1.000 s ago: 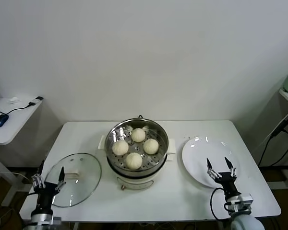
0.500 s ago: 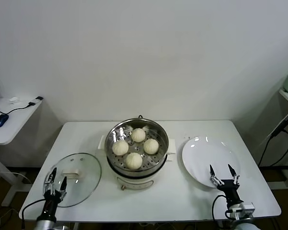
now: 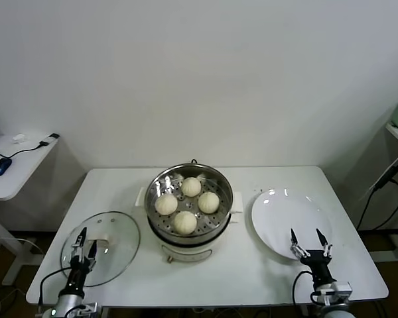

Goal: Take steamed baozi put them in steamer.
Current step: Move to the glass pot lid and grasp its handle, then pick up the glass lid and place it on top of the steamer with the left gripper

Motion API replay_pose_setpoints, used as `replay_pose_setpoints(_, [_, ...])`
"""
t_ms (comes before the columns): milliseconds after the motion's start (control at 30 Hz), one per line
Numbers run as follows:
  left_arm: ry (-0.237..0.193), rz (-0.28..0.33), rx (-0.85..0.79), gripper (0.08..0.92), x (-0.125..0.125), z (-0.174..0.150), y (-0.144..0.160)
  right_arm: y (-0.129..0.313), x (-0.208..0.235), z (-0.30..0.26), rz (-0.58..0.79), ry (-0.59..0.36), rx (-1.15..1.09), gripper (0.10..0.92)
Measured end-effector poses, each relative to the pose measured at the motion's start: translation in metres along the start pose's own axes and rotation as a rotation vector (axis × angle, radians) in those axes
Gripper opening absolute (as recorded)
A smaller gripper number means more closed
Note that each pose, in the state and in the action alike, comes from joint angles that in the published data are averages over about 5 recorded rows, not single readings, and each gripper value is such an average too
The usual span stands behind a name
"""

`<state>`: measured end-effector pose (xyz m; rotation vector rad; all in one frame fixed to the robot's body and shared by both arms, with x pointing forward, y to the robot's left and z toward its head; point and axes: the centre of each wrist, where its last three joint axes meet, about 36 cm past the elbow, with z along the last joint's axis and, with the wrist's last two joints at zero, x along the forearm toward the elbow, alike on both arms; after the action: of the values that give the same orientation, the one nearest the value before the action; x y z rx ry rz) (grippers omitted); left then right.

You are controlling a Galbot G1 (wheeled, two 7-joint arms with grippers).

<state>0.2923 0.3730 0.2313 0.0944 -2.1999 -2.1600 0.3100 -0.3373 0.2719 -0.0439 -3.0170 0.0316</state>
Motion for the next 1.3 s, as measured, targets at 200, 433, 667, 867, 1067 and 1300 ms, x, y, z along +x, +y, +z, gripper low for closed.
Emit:
replay_pose_setpoints(200, [0.018,0.022,-0.020,0.822,-0.009,0.000,-0.005,0.002,0.001,-0.001,0.000,-0.001,-0.001,0.823])
replay_pose_setpoints(433, [0.038,0.040,-0.027,0.733,-0.009,-0.002,-0.006,0.005,0.003,0.003,-0.004,0.007,0.000,0.823])
replay_pose_setpoints(667, [0.035,0.053,-0.023,0.534,-0.009,-0.007,-0.008,0.007,0.004,0.004,-0.015,0.011,0.006,0.823])
replay_pose_setpoints(867, [0.044,0.052,-0.020,0.361,-0.013,-0.009,-0.009,0.009,0.005,0.005,-0.023,0.017,0.007,0.823])
replay_pose_setpoints(1067, [0.048,0.060,-0.022,0.189,-0.016,-0.009,-0.012,0.012,0.008,0.008,-0.030,0.023,0.005,0.823])
replay_pose_setpoints(1300, [0.059,0.049,-0.013,0.125,-0.020,-0.010,-0.011,0.014,0.009,0.008,-0.036,0.024,0.004,0.823])
